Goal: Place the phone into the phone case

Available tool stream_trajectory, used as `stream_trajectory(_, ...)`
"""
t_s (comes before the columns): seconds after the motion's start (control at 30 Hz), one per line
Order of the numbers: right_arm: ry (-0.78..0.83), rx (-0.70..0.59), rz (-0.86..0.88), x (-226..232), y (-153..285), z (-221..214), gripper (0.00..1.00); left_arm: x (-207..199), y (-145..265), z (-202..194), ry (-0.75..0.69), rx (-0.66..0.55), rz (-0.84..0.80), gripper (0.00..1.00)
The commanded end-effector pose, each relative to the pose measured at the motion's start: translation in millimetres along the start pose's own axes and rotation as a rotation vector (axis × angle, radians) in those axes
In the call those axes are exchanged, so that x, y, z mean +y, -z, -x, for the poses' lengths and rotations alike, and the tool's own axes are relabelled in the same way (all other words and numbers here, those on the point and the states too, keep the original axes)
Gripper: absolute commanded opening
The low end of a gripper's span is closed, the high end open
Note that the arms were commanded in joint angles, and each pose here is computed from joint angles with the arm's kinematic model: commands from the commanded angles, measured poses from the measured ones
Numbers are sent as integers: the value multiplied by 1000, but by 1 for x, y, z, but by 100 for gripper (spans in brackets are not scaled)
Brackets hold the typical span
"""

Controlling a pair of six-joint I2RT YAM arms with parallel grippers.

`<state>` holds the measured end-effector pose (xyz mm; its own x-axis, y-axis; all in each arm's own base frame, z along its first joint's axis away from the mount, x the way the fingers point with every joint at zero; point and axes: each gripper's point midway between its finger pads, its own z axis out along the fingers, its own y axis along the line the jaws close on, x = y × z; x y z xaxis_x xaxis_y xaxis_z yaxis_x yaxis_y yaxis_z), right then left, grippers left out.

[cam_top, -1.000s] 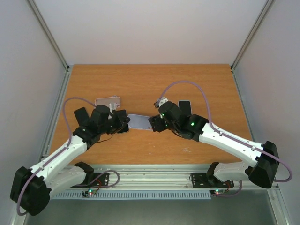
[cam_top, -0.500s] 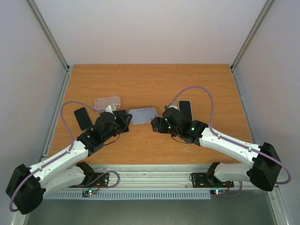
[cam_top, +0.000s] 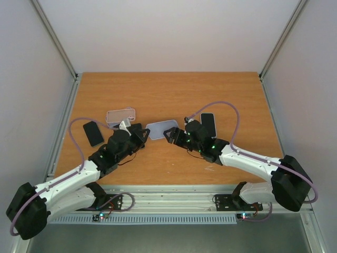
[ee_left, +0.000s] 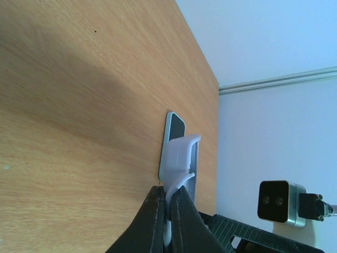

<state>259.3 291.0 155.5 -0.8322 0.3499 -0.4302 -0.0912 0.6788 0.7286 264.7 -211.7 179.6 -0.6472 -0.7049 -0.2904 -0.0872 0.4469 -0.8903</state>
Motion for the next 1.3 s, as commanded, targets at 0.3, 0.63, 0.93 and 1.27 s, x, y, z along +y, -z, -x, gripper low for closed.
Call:
stream_trajectory(0.3,-95,-69,139,20,-11,31,63,-14,1,-9,86,41,-98,1)
stream_trajectory(0.63,-129,-93,172,16,-15,49,45,3,0,-25,93,117,-56,4)
stream_trajectory(0.93,-160,-82,176,9,-26,55,18,14,-4,-38,86,170,-39,8)
stream_trajectory(1.27,-156,-19,126,-11,-24,58,1,38,2,-32,34,126,81,41)
